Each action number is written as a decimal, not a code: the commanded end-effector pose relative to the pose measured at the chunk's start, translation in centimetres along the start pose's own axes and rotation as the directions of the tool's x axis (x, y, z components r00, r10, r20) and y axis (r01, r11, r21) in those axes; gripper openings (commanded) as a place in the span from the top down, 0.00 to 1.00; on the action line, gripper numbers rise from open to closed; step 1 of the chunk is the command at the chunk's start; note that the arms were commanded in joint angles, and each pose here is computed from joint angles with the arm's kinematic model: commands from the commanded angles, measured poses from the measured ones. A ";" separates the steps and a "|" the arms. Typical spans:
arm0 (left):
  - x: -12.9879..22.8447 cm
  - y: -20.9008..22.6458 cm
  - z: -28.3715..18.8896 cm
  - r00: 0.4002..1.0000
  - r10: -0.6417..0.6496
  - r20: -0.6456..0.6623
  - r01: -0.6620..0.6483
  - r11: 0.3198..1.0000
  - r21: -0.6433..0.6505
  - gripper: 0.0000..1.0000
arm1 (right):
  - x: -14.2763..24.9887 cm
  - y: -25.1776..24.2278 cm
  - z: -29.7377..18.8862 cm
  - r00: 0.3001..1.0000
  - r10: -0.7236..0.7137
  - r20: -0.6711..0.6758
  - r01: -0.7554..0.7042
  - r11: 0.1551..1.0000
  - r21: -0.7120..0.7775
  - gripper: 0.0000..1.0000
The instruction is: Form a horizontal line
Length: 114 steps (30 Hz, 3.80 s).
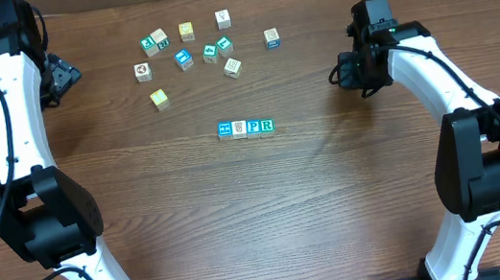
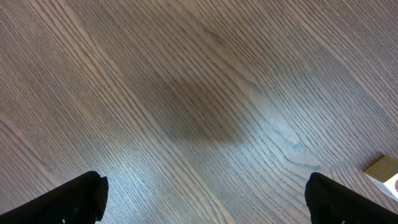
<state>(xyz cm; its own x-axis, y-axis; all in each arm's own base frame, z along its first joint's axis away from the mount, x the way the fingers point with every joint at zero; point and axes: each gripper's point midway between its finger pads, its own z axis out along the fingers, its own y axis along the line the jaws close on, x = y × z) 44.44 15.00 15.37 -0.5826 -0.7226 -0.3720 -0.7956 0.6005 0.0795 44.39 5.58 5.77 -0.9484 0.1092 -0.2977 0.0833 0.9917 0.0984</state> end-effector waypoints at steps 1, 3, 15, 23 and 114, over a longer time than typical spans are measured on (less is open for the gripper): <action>-0.1 -0.2 -0.6 1.000 0.008 0.016 -0.008 1.000 0.001 0.00 | -1.1 0.2 -1.6 0.998 -0.029 0.049 0.028 1.000 0.004 0.76; -0.1 -0.2 -0.6 1.000 0.008 0.016 -0.008 1.000 0.001 0.00 | -1.1 0.2 -1.6 0.999 -0.028 0.045 0.028 1.000 0.004 0.68; -0.1 -0.2 -0.6 1.000 0.008 0.016 -0.008 1.000 0.001 0.00 | -0.4 0.0 -1.6 0.999 -0.027 0.019 0.027 1.000 0.009 0.00; -0.1 -0.2 -0.6 1.000 0.008 0.016 -0.008 1.000 0.001 0.00 | -0.4 0.0 -1.6 0.999 -0.027 0.019 0.027 1.000 0.009 0.00; -0.1 -0.2 -0.6 1.000 0.008 0.016 -0.008 1.000 0.001 0.00 | -0.4 0.0 -1.6 0.999 -0.027 0.019 0.027 1.000 0.009 0.00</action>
<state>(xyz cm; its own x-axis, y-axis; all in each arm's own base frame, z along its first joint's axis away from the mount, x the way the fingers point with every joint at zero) 44.44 15.00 15.37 -0.5826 -0.7226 -0.3720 -0.7956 0.6005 0.0795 43.55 5.42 5.50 -0.9599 0.0880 -0.2663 0.0683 0.9943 0.0824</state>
